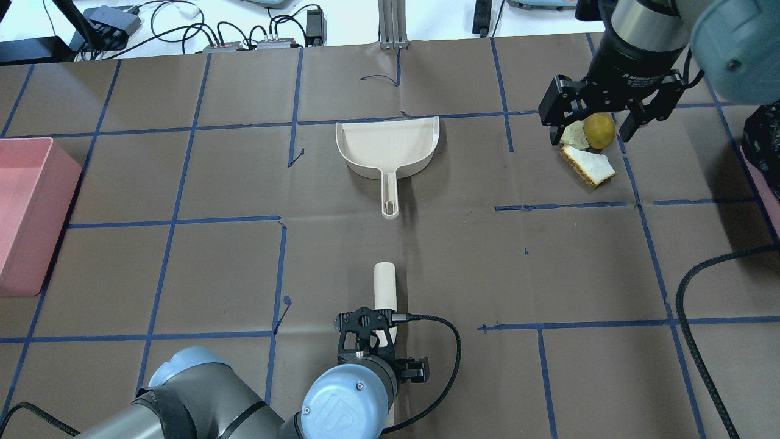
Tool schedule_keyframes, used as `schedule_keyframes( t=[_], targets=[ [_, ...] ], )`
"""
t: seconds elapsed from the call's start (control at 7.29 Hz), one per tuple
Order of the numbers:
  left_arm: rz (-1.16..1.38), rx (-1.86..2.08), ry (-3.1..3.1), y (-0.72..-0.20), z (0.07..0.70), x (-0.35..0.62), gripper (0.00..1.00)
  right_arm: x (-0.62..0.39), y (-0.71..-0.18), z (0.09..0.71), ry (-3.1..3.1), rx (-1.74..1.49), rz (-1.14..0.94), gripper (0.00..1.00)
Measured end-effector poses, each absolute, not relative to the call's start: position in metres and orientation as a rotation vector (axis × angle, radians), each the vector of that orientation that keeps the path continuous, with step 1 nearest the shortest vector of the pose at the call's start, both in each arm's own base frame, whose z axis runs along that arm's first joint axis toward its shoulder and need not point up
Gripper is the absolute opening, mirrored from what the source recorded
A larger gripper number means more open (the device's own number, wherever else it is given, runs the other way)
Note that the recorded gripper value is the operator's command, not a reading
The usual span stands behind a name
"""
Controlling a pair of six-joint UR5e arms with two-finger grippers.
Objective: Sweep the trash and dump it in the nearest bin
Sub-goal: 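Lower the left gripper onto the brush handle and close it, then lift the brush with the left gripper and carry it beside the dustpan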
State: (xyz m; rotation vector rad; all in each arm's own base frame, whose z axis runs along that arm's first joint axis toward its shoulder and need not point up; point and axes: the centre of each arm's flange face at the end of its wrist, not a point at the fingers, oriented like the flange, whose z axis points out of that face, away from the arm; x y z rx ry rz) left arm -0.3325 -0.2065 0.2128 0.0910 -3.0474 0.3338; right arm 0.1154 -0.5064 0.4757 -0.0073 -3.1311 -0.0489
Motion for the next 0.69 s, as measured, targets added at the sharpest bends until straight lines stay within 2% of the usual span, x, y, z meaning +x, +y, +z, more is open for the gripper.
schedule_keyframes(
  t=[0.69],
  targets=[
    [0.284,0.076,-3.033,-0.2016,0.2092,-0.3354,0.60,0.1155,-0.5062,0.4761,-3.131,-0.007,-0.048,1.00]
  ],
)
